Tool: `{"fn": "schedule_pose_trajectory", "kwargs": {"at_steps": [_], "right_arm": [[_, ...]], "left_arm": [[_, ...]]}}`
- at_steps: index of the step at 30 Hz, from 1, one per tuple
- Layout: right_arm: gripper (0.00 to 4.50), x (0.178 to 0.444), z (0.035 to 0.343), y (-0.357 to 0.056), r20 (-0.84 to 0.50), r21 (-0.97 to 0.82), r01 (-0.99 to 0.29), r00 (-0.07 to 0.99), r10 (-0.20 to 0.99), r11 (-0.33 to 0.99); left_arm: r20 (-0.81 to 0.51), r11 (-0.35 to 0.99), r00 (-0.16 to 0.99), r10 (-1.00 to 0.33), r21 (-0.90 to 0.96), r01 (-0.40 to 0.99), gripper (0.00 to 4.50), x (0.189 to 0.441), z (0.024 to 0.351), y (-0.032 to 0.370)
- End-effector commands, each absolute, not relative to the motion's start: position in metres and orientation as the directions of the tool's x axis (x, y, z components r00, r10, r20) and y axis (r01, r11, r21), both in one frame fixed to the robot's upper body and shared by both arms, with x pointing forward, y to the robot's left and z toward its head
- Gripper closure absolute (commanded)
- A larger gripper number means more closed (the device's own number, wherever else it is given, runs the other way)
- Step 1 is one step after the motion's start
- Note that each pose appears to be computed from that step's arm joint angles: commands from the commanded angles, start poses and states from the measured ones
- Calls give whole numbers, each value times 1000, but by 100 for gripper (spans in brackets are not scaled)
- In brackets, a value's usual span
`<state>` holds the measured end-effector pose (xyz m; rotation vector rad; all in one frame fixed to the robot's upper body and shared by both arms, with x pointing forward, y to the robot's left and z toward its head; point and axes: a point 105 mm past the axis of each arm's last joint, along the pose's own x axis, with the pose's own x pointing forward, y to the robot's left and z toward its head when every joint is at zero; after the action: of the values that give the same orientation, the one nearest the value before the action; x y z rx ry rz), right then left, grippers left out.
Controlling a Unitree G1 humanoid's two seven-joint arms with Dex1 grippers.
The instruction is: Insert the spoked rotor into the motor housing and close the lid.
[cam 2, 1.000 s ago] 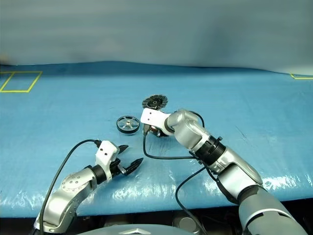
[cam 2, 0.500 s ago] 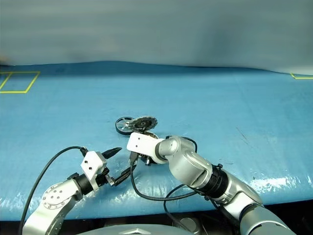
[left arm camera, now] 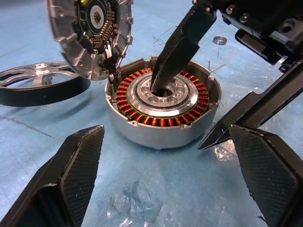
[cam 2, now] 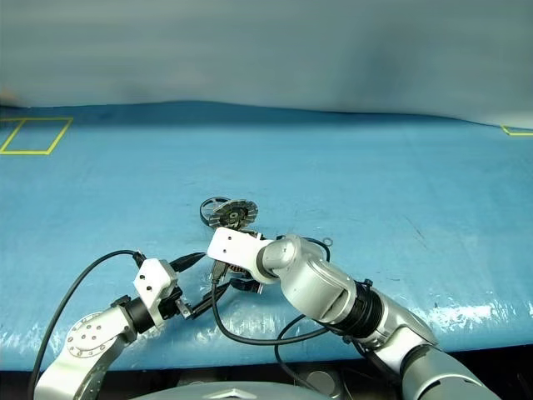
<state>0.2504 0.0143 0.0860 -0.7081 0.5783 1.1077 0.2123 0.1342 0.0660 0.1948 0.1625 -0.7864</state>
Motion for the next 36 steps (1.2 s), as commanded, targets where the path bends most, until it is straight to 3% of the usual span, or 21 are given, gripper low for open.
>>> {"fn": "schedule_pose_trajectory", "kwargs": {"at_steps": [1, 4, 12, 16, 21, 27, 36], "right_arm": [[78, 236, 124, 29, -640, -212, -949, 317, 701, 235], [78, 234, 145, 26, -596, -173, -946, 323, 735, 275], [78, 244, 171, -15, -386, -204, -873, 488, 782, 444], [78, 263, 164, -70, -286, -208, -707, 705, 649, 676], [78, 269, 162, -118, -255, -248, -515, 852, 458, 820], [78, 271, 125, -144, -351, -184, -356, 894, 277, 916], [78, 278, 75, -146, -419, -84, -246, 888, 190, 966]], "left_arm": [[-188, 665, 672, -716, 108, 739, 0, 212, 70, 127], [-189, 655, 659, -728, 91, 750, 0, 212, 69, 125], [-179, 654, 658, -732, 90, 751, 0, 214, 68, 124], [-176, 653, 657, -733, 91, 752, 0, 210, 64, 121], [-149, 673, 680, -718, 98, 733, 0, 207, 63, 119], [-127, 699, 701, -702, 65, 712, 0, 206, 62, 118], [-107, 707, 707, -699, 45, 705, 0, 207, 62, 113]]}}
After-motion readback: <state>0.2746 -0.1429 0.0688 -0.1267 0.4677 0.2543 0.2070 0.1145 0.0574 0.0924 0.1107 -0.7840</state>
